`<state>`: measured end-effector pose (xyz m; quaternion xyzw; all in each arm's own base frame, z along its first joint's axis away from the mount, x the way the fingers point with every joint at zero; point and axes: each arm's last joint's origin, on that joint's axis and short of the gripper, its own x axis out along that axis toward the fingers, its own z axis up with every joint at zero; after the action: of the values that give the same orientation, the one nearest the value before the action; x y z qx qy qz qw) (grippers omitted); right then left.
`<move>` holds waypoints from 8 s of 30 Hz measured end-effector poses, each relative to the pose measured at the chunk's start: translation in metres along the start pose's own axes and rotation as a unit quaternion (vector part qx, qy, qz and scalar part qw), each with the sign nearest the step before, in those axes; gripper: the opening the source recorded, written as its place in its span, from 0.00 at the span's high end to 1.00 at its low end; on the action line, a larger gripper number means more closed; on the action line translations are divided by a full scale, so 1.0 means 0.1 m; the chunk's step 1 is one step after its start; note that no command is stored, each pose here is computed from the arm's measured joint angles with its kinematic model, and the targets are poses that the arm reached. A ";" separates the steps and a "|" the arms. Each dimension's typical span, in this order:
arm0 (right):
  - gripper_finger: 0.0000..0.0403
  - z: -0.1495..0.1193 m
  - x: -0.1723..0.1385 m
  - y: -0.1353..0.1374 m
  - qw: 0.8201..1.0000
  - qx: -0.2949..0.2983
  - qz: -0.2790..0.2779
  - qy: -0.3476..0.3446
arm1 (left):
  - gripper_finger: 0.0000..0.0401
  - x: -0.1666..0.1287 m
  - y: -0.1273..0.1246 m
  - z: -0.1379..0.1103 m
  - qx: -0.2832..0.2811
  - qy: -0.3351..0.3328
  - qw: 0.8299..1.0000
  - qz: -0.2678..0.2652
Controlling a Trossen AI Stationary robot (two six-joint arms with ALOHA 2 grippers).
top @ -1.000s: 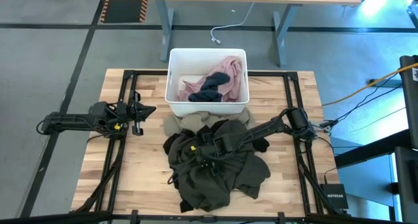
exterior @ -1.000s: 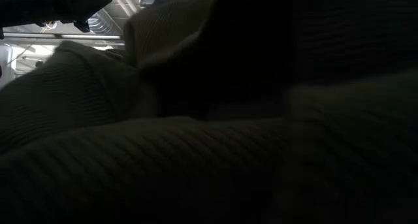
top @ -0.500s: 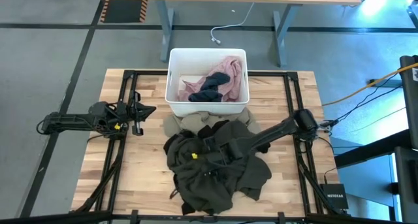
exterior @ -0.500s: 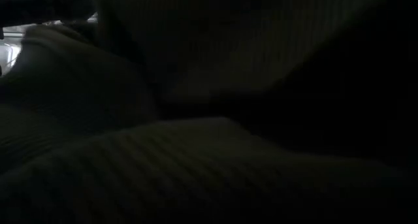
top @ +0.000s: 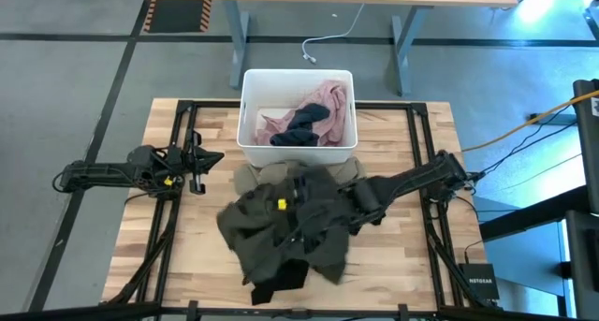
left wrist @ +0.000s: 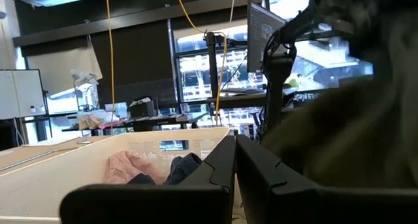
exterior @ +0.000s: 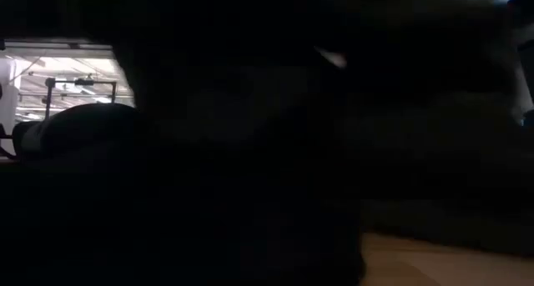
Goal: Sort clothes
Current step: Put the black hoodie into the white bin, then put the black shirt into the white bin
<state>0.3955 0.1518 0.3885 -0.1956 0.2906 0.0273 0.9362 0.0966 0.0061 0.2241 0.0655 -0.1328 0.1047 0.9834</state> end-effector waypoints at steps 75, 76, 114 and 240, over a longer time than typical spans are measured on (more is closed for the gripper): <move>0.36 -0.64 -0.55 -0.64 0.921 0.186 -0.202 0.275 | 0.98 0.00 0.00 0.00 -0.044 0.000 0.999 0.004; 0.36 -0.67 -0.50 -0.52 0.923 0.175 -0.203 0.278 | 0.98 0.00 0.00 0.00 -0.044 0.000 0.999 0.003; 0.85 -1.83 0.64 0.74 0.964 0.027 -0.038 0.260 | 0.98 0.00 0.01 0.03 -0.030 -0.014 0.999 0.007; 0.95 -1.09 0.19 0.10 0.974 0.115 -0.173 0.092 | 0.98 0.00 0.02 -0.06 -0.033 0.033 0.998 0.043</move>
<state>0.3514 0.1177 0.2922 -0.1352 0.3384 -0.1869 0.9123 0.0974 0.0088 0.2186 0.0234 -0.1068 0.1450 0.9834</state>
